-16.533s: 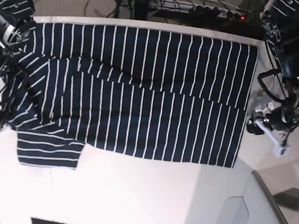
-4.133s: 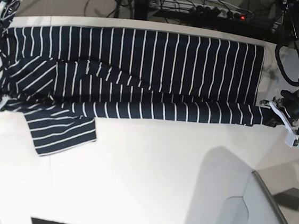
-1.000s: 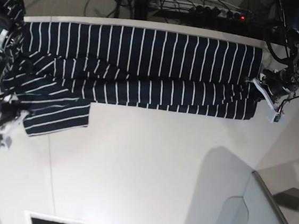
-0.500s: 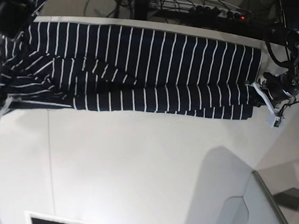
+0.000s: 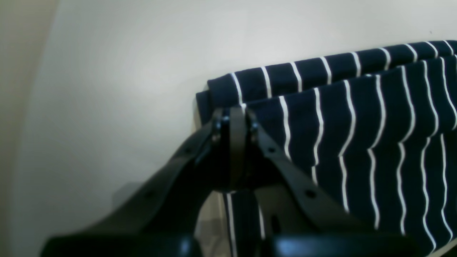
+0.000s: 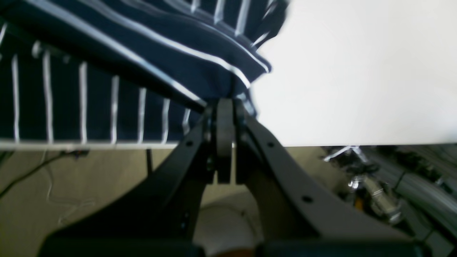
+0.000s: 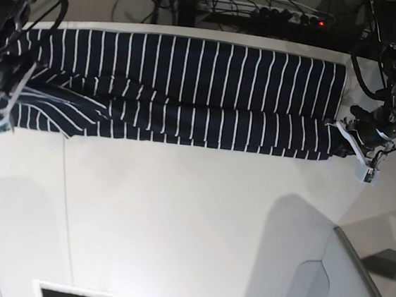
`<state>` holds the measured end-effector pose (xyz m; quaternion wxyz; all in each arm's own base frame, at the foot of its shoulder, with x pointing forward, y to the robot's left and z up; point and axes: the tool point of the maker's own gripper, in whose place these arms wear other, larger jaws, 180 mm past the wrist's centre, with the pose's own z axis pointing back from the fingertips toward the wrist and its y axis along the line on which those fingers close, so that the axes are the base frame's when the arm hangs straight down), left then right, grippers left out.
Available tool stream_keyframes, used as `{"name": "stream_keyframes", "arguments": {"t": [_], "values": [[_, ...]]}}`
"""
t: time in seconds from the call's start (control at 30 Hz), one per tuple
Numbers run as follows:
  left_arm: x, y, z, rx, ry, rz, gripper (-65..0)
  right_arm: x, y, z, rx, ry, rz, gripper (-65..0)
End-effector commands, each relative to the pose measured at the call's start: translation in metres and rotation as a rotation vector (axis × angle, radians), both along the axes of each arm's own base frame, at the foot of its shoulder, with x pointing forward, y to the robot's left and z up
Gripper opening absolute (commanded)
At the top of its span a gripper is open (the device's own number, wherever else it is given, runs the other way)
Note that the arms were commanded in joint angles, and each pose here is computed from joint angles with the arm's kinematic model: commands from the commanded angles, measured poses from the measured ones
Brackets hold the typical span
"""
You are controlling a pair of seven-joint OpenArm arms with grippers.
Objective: Layout the t-shirt on the table in an organized manner, then fold the t-shirt properly
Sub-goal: 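Pull the sleeve end with the right gripper to align the folded strip, then grasp both ends of the striped strip with both grippers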
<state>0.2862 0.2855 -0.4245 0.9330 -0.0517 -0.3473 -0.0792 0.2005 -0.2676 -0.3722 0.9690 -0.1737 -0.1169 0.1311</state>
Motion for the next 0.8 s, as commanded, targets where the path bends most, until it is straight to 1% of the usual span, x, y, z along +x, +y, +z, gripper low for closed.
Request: {"name": "stream_keyframes", "arguments": {"t": [0.0, 0.17, 0.3, 0.47, 0.6, 0.77], "values": [[0.011, 0.006, 0.015, 0.012, -0.049, -0.005, -65.0, -0.001, -0.001, 0.003, -0.010, -0.010, 0.001, -65.0], [0.008, 0.007, 0.013, 0.018, -0.040, -0.008, -65.0, -0.027, 0.010, -0.013, 0.021, 0.057, -0.003, -65.0], [0.007, 0.008, 0.012, 0.016, -0.036, -0.006, -65.0, -0.037, 0.017, -0.018, 0.036, 0.076, -0.005, -65.0], [0.006, 0.008, 0.010, 0.017, -0.030, -0.008, -65.0, -0.043, 0.020, -0.023, 0.047, 0.096, -0.007, -65.0], [0.008, 0.007, 0.012, 0.014, -0.036, -0.007, -65.0, -0.043, 0.029, -0.029, 0.066, 0.111, 0.013, -65.0], [0.007, 0.007, 0.011, 0.013, -0.034, -0.006, -65.0, -0.049, 0.034, -0.043, 0.095, 0.153, 0.012, -65.0]]}}
